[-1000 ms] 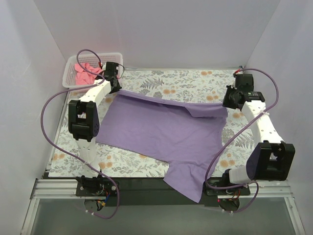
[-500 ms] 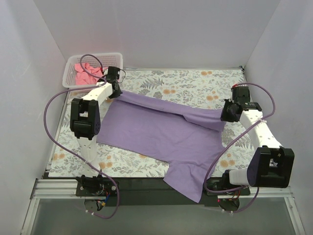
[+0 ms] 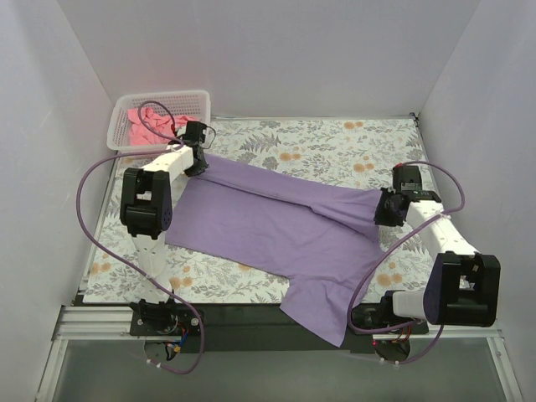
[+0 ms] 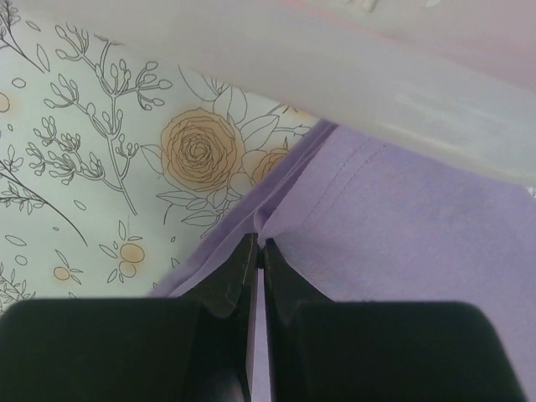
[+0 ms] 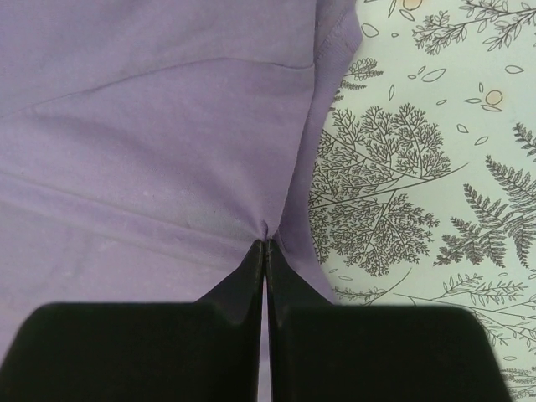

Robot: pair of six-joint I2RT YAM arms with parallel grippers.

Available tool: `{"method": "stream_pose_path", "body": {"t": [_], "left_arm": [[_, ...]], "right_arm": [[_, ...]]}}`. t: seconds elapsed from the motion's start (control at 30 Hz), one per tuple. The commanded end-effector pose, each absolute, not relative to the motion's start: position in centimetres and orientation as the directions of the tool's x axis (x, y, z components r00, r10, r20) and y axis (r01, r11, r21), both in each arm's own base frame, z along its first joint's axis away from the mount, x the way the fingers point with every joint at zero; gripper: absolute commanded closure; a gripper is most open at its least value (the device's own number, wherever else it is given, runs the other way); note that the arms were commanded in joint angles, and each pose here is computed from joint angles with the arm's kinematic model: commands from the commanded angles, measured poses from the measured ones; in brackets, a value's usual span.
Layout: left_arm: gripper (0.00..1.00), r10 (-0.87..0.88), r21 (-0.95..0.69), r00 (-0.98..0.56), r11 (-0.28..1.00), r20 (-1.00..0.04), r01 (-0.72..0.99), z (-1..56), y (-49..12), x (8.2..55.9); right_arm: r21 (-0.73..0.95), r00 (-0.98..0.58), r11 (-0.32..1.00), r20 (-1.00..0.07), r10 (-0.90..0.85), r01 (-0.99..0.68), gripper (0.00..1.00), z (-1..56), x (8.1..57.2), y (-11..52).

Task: Fold and stack the t-shirts
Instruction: Fold the tshirt

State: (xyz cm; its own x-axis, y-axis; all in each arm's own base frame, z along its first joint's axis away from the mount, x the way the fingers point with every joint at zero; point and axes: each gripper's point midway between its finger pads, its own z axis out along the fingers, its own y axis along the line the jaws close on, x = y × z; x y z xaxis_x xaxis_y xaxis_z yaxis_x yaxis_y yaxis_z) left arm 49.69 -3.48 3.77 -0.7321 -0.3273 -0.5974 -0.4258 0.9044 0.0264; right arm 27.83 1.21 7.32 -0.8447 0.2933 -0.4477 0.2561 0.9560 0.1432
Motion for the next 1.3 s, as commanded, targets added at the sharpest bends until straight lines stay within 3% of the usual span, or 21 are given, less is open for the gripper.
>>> {"method": "stream_pose_path", "body": {"t": [0.0, 0.13, 0.33, 0.43, 0.53, 0.7, 0.83, 1.0, 1.17, 1.27], "left_arm": [[1.00, -0.346, 0.055, -0.712, 0.879, -0.612, -0.474, 3.7, -2.0, 49.3], [1.00, -0.357, 0.058, -0.710, 0.871, -0.608, -0.488, 3.3, -1.9, 49.1], [0.90, -0.357, 0.050, -0.696, 0.869, -0.623, -0.492, 4.5, -1.8, 48.9], [0.82, -0.362, 0.039, -0.682, 0.867, -0.635, -0.497, 6.0, -1.6, 48.4], [0.70, -0.370, 0.010, -0.653, 0.865, -0.661, -0.501, 8.4, -1.6, 47.9], [0.44, -0.391, -0.021, -0.645, 0.865, -0.656, -0.502, 10.1, -1.6, 44.8], [0.44, -0.403, -0.027, -0.671, 0.868, -0.623, -0.496, 9.2, -1.7, 41.4], [0.47, -0.424, -0.035, -0.719, 0.872, -0.551, -0.488, 6.4, -2.1, 36.6], [0.48, -0.438, -0.082, -0.719, 0.877, -0.539, -0.472, 6.1, -2.7, 35.3], [0.48, -0.438, -0.108, -0.707, 0.881, -0.555, -0.461, 7.2, -3.1, 35.7]], "right_arm": [[0.138, -0.815, 0.951, -0.490, 0.308, 0.276, 0.99, 7.4, 28.1, 0.7], [0.160, -0.824, 0.949, -0.471, 0.314, 0.270, 0.99, 6.6, 27.5, 1.1], [0.179, -0.813, 0.949, -0.490, 0.314, 0.259, 0.81, 7.2, 27.3, 1.4], [0.200, -0.772, 0.944, -0.543, 0.329, 0.262, 0.61, 9.0, 27.8, 1.4], [0.218, -0.718, 0.939, -0.606, 0.343, 0.265, 0.52, 11.1, 28.5, 1.1], [0.236, -0.671, 0.931, -0.646, 0.364, 0.279, 0.54, 11.9, 29.4, 0.8], [0.259, -0.670, 0.918, -0.627, 0.396, 0.300, 0.64, 10.2, 30.1, 0.8], [0.306, -0.656, 0.900, -0.616, 0.436, 0.311, 0.65, 8.7, 31.0, 0.5], [0.378, -0.693, 0.874, -0.542, 0.475, 0.304, 0.60, 7.0, 30.2, 1.5], [0.399, -0.707, 0.874, -0.532, 0.466, 0.275, 0.49, 6.8, 29.4, 2.2]]}}
